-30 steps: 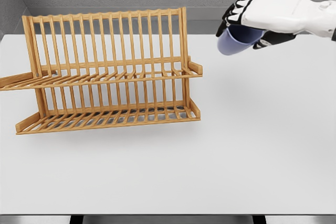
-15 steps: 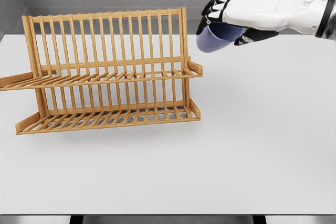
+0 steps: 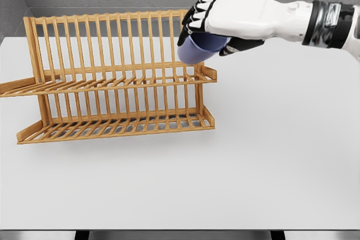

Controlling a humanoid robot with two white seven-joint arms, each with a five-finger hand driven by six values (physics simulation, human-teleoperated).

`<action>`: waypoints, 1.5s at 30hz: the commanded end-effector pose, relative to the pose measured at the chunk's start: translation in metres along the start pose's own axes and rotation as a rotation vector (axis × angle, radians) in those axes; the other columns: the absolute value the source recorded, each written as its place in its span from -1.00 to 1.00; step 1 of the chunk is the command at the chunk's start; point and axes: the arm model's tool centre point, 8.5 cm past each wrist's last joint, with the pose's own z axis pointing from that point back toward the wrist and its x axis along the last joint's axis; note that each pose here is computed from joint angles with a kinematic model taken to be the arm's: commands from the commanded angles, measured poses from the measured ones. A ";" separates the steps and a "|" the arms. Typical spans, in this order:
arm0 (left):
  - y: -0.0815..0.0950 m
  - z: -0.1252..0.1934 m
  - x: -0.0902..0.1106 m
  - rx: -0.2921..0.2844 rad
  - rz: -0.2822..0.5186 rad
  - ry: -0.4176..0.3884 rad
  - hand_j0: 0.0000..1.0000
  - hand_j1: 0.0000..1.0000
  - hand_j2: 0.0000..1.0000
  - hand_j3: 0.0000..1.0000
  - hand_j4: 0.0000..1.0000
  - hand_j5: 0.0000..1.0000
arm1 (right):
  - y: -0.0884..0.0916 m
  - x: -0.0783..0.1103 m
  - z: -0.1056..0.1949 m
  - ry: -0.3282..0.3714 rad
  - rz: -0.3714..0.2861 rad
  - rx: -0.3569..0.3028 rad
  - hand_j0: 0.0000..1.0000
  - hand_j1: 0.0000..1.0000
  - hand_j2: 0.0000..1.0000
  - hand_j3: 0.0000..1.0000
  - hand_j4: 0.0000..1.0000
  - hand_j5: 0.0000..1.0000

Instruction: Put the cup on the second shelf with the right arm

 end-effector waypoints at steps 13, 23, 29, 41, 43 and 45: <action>0.000 0.000 0.000 0.000 0.000 0.000 1.00 1.00 1.00 1.00 1.00 1.00 | 0.034 0.009 -0.017 -0.047 -0.068 0.048 0.38 0.38 0.38 0.38 0.38 0.38; 0.000 0.000 0.000 0.000 0.000 0.000 1.00 1.00 1.00 1.00 1.00 1.00 | 0.021 0.003 -0.004 -0.020 -0.035 0.015 1.00 1.00 1.00 1.00 1.00 1.00; 0.000 0.000 0.000 0.000 0.000 0.000 1.00 1.00 1.00 1.00 1.00 1.00 | -0.026 -0.015 0.061 0.091 0.087 -0.072 1.00 1.00 1.00 1.00 1.00 1.00; 0.000 0.000 0.000 0.000 0.000 0.000 1.00 1.00 1.00 1.00 1.00 1.00 | 0.074 -0.049 0.109 0.241 -0.147 0.036 1.00 1.00 1.00 1.00 1.00 1.00; 0.000 0.000 0.000 0.000 0.000 0.000 1.00 1.00 1.00 1.00 1.00 1.00 | 0.079 -0.046 0.105 0.230 -0.160 0.033 1.00 1.00 1.00 1.00 1.00 1.00; 0.000 0.000 0.004 0.000 0.002 -0.014 1.00 1.00 1.00 1.00 1.00 1.00 | 0.082 -0.046 0.104 0.231 -0.169 0.034 1.00 1.00 1.00 1.00 1.00 1.00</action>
